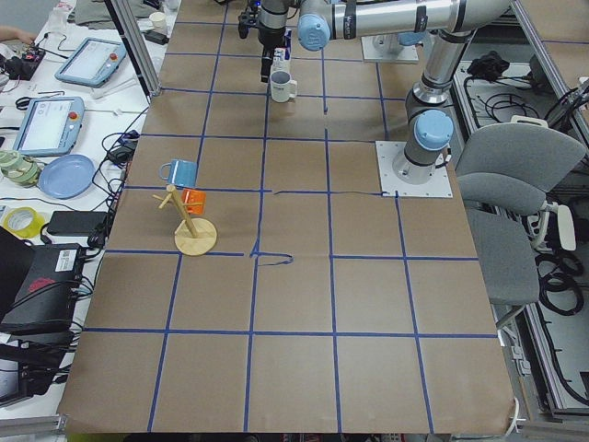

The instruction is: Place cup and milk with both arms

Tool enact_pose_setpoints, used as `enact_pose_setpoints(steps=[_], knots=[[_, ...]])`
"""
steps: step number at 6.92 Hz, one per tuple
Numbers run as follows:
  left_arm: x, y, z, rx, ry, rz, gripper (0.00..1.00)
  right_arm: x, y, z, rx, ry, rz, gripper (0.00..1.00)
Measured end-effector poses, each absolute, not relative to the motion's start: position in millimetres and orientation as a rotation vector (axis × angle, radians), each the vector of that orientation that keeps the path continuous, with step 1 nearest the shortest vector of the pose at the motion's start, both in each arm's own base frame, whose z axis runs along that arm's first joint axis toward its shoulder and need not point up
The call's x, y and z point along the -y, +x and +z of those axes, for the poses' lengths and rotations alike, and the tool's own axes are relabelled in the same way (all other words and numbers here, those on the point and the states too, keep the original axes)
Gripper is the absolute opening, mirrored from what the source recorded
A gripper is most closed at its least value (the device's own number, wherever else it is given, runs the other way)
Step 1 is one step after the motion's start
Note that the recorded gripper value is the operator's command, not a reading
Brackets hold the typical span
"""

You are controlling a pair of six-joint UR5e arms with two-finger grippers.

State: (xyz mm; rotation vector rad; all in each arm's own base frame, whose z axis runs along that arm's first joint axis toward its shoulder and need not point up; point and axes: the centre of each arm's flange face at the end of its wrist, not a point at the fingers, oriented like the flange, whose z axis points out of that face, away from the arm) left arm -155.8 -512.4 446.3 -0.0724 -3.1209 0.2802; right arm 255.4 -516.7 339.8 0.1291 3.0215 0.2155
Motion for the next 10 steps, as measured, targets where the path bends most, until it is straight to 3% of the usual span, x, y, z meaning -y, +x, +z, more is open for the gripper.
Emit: enact_pose_setpoints(steps=[2, 3, 4, 5, 7, 10], knots=[[518, -145, 468, 3.120, -0.059, 0.324, 1.00, 516, 257, 337, -3.023, 0.114, 0.220, 0.41], [520, -140, 473, 3.121, -0.046, 0.333, 1.00, 516, 257, 335, -3.024, 0.109, 0.225, 0.57], [519, -136, 477, 3.124, -0.051, 0.328, 1.00, 516, 257, 333, -3.024, 0.108, 0.229, 0.81], [518, -130, 481, 3.132, -0.083, 0.317, 1.00, 518, 258, 332, -3.025, 0.097, 0.229, 1.00], [519, -118, 492, 3.145, -0.129, 0.309, 1.00, 523, 253, 343, -3.028, 0.058, 0.176, 1.00], [522, -108, 504, 3.177, -0.120, 0.292, 1.00, 533, 223, 450, -3.033, 0.093, -0.047, 1.00]])
